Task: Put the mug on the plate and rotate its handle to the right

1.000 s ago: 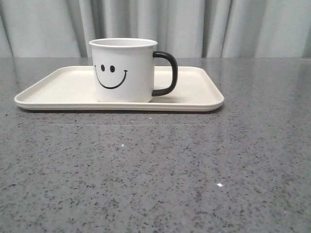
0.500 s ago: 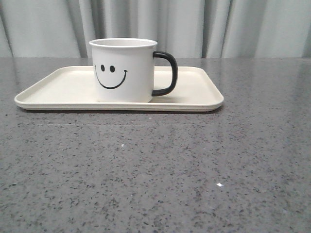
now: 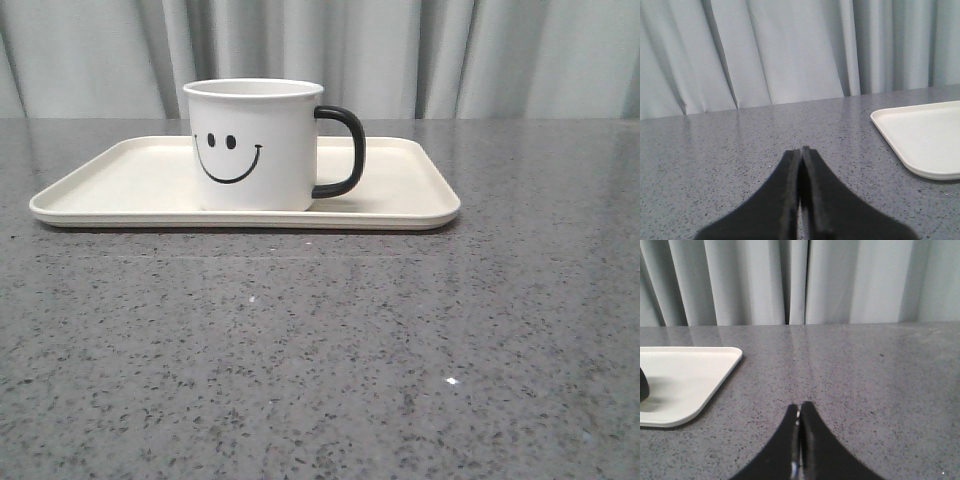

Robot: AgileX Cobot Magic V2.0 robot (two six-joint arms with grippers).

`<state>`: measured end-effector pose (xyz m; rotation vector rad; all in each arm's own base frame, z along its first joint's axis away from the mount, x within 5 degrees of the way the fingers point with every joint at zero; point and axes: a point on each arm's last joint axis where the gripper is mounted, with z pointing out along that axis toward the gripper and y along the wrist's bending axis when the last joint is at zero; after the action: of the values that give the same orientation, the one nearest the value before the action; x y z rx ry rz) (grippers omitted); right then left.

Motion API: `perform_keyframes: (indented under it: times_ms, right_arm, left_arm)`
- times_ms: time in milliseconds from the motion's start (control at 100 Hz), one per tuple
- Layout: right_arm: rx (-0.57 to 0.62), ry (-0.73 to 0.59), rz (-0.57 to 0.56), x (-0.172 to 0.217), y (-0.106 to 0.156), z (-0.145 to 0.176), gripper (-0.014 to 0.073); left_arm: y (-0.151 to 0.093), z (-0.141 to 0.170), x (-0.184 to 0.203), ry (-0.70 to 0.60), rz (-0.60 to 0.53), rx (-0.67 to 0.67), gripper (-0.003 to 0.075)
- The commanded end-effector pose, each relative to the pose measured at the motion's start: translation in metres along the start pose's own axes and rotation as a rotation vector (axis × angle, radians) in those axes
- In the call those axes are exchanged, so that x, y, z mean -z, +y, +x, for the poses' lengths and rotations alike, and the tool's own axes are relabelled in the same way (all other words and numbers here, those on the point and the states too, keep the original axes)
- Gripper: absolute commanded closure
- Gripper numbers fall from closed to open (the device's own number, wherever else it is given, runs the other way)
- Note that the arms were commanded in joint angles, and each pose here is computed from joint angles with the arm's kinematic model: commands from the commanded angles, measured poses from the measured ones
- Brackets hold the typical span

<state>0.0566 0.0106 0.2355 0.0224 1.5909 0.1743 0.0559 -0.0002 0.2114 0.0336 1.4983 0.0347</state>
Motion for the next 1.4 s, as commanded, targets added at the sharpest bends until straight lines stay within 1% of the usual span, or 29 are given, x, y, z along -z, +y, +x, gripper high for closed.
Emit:
perform_keyframes:
  times_ms: [0, 230, 420, 1390]
  right_arm:
    - [-0.030, -0.079, 0.058, 0.001, -0.006, -0.004, 0.0652]
    - [-0.043, -0.089, 0.062, 0.004, -0.009, 0.020, 0.0652]
    - [-0.057, -0.053, 0.075, 0.001, -0.011, 0.035, 0.0652]
    - [-0.035, -0.048, 0.074, 0.001, -0.011, 0.035, 0.0652]
  left_arm:
    - [0.002, -0.005, 0.002, -0.089, -0.019, 0.007, 0.0740]
    - [0.002, -0.005, 0.002, -0.089, -0.019, 0.007, 0.0740]
    - [0.002, -0.005, 0.002, -0.089, -0.019, 0.007, 0.0740]
    - [0.002, -0.005, 0.002, -0.089, -0.019, 0.007, 0.0740]
